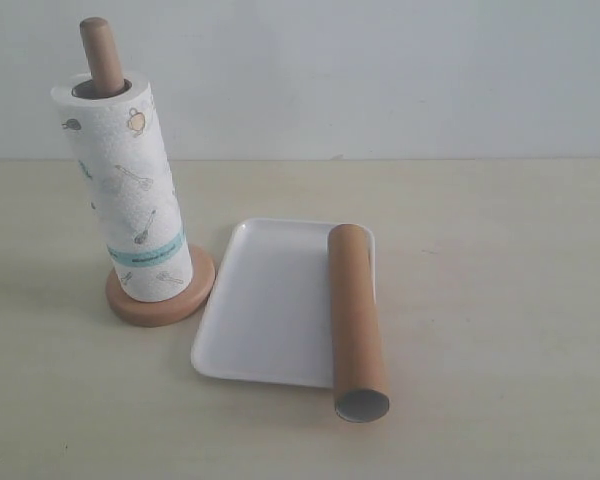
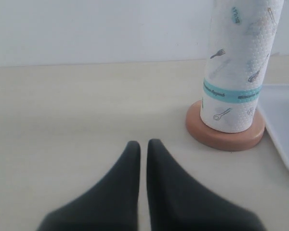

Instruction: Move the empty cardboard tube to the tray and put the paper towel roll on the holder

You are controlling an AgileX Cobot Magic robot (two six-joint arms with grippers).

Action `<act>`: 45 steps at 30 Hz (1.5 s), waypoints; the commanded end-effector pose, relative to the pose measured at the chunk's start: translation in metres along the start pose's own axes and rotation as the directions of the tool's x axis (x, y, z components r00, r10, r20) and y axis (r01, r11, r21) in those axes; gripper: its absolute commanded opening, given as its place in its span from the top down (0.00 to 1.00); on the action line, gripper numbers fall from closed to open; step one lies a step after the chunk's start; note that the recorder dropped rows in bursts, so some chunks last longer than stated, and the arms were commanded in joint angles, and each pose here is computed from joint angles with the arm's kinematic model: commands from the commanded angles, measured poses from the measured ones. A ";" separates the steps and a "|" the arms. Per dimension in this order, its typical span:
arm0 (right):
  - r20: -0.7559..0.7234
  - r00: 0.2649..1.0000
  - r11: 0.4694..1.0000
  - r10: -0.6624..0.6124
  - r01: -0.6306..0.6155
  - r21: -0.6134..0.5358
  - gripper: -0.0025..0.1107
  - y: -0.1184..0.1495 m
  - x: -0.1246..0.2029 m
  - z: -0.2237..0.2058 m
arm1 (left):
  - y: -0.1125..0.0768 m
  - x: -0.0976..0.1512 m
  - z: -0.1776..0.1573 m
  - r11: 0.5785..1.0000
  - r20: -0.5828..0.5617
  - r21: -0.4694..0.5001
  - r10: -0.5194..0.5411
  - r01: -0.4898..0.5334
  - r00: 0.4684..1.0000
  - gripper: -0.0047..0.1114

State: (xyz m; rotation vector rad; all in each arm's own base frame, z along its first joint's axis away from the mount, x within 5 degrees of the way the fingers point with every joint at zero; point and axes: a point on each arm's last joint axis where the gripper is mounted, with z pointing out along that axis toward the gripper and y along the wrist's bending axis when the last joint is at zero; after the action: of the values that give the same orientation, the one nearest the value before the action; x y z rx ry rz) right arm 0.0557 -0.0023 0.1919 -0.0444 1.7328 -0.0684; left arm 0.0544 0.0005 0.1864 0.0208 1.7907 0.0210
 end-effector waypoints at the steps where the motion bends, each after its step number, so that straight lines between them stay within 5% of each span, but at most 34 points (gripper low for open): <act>1: -0.053 0.998 1.000 -0.025 0.026 0.002 0.96 0.000 0.006 0.000 | -0.001 0.001 0.000 1.000 0.000 0.008 -0.004 0.004 1.000 0.92; 45: -0.077 0.997 1.000 0.028 -0.028 0.003 0.96 0.000 0.008 -0.001 | -0.001 0.001 0.000 1.000 0.000 0.008 -0.004 0.004 1.000 0.92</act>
State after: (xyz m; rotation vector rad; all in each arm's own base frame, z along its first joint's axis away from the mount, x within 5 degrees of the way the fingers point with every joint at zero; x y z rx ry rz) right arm 0.0540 -0.0027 0.1831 -0.0246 1.8177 -0.0555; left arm 0.0544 0.0005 0.1863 0.0207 1.7917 0.0210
